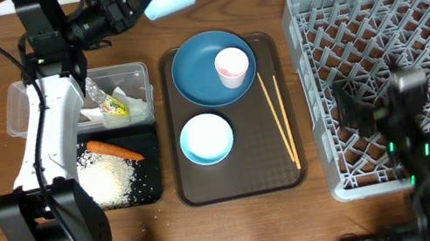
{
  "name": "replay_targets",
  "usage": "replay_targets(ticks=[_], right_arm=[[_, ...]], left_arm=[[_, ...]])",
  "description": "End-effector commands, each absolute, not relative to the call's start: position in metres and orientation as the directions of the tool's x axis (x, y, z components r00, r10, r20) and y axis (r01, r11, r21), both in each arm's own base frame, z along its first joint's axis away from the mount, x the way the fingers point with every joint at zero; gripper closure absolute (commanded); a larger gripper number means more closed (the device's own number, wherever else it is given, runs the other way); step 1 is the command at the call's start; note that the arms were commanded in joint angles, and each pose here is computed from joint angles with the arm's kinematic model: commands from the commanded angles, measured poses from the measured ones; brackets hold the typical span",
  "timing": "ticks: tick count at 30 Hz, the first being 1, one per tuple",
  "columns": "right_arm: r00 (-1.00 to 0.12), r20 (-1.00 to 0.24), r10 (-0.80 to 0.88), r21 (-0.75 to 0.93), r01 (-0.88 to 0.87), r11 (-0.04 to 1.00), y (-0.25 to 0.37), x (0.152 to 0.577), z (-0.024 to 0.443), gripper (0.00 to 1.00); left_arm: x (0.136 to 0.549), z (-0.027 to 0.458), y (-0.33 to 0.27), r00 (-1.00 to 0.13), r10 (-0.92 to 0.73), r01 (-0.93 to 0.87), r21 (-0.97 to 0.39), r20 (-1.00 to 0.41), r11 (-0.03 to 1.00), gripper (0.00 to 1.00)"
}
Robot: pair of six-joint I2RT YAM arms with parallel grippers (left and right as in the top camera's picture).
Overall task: Sort waste into correct bins and load items into the dishwasher rack
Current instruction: 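Reach the right gripper toward the blue cup held by the left gripper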
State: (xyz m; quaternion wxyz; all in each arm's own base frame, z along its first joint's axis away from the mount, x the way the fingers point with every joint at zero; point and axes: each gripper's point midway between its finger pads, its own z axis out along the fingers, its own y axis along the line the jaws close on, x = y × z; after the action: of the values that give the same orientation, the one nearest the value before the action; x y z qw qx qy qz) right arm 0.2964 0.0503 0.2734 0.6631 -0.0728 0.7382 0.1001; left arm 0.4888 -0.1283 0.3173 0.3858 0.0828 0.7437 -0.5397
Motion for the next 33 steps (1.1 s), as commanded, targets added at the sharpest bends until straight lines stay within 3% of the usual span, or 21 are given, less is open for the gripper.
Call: replay_targets(ticks=[1, 7, 13, 16, 18, 22, 26, 33], right_arm=[[-0.157, -0.988, 0.014, 0.066, -0.33, 0.942, 0.064, 0.326, 0.296, 0.01], [-0.238, -0.971, 0.018, 0.121, -0.426, 0.896, 0.084, 0.375, 0.321, 0.01], [-0.232, -0.972, 0.028, 0.157, -0.562, 0.812, 0.107, 0.382, 0.324, 0.01], [-0.185, -0.983, 0.009, 0.138, -0.697, 0.704, 0.126, 0.376, 0.329, 0.01], [-0.138, -0.99, 0.006, 0.116, -0.812, 0.572, 0.143, 0.365, 0.334, 0.01], [-0.057, -0.998, 0.017, 0.06, -0.947, 0.315, 0.16, 0.345, 0.34, 0.14], [-0.101, -0.994, 0.044, 0.109, -0.96, 0.258, 0.162, 0.358, 0.33, 0.12], [-0.028, -0.999, 0.044, 0.036, -0.978, 0.204, 0.169, 0.383, 0.316, 0.09]], left_arm=[[0.493, 0.327, -0.125, -0.681, -0.322, 0.531, -0.746, -0.658, 0.401, 0.94], [0.491, 0.333, -0.126, -0.695, -0.331, 0.527, -0.766, -0.638, 0.37, 0.94], [0.484, 0.333, -0.123, -0.715, -0.309, 0.536, -0.776, -0.627, 0.333, 0.94], [0.479, 0.33, -0.126, -0.736, -0.281, 0.542, -0.785, -0.616, 0.3, 0.94], [0.478, 0.325, -0.128, -0.75, -0.266, 0.539, -0.793, -0.605, 0.282, 0.94], [0.481, 0.312, -0.13, -0.771, -0.248, 0.531, -0.807, -0.587, 0.259, 0.94], [0.476, 0.31, -0.135, -0.758, -0.195, 0.59, -0.782, -0.623, 0.204, 0.93], [0.473, 0.306, -0.151, -0.752, -0.157, 0.617, -0.768, -0.64, 0.172, 0.94]])
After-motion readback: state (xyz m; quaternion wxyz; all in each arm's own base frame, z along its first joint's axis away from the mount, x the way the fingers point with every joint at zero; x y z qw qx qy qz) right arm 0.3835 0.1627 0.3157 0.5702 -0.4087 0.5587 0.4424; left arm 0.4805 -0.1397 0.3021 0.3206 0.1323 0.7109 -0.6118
